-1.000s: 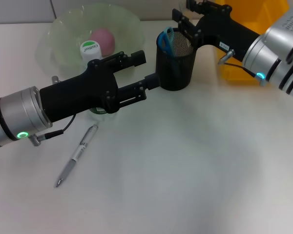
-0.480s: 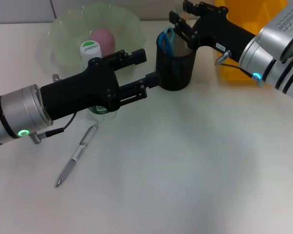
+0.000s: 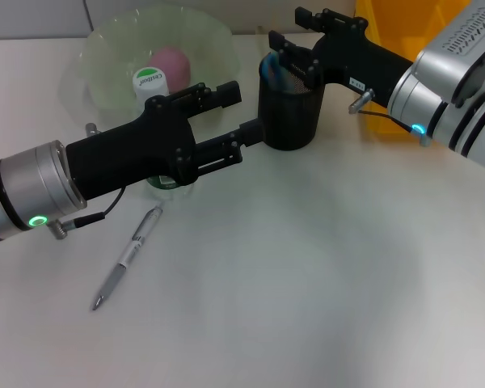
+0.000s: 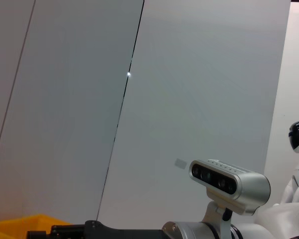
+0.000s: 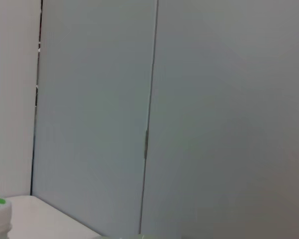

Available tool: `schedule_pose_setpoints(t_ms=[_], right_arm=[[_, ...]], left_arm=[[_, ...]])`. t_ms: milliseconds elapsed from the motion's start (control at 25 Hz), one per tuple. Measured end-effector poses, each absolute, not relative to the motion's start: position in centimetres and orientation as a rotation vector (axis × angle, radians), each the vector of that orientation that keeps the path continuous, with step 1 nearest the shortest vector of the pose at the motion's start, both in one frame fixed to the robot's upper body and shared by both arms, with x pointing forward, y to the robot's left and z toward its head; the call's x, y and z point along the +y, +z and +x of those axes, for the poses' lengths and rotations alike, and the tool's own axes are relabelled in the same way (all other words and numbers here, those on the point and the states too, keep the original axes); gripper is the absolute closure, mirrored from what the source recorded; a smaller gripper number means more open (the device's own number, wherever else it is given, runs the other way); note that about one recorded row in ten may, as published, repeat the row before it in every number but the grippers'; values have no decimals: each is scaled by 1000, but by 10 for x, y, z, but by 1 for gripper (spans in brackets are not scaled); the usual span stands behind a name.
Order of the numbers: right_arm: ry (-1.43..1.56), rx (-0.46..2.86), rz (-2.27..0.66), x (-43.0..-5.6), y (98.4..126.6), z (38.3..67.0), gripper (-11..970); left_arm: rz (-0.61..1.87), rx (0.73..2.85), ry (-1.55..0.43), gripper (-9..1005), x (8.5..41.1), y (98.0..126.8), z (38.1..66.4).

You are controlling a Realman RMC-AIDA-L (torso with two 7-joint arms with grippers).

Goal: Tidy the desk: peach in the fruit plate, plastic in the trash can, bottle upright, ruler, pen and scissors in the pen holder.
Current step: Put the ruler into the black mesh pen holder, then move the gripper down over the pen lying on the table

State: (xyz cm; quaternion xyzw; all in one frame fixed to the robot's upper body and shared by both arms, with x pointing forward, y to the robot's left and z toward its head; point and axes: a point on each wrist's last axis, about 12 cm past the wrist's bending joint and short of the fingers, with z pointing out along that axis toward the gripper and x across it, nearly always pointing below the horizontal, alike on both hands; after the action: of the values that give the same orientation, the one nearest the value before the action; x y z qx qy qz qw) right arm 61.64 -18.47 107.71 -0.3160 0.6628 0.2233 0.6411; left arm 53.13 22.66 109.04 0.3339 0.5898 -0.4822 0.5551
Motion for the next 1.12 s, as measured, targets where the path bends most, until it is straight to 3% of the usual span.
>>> schedule_pose_setpoints(t_ms=[520,1120], right_arm=[[548,1473,-685,-192,1076,606,433],[757,1301,-570,-242,1052,509,374]], left_arm=[[789,1389,-1141,358,228,1091,530],[772,1413,-1126,362,242,1093,526]])
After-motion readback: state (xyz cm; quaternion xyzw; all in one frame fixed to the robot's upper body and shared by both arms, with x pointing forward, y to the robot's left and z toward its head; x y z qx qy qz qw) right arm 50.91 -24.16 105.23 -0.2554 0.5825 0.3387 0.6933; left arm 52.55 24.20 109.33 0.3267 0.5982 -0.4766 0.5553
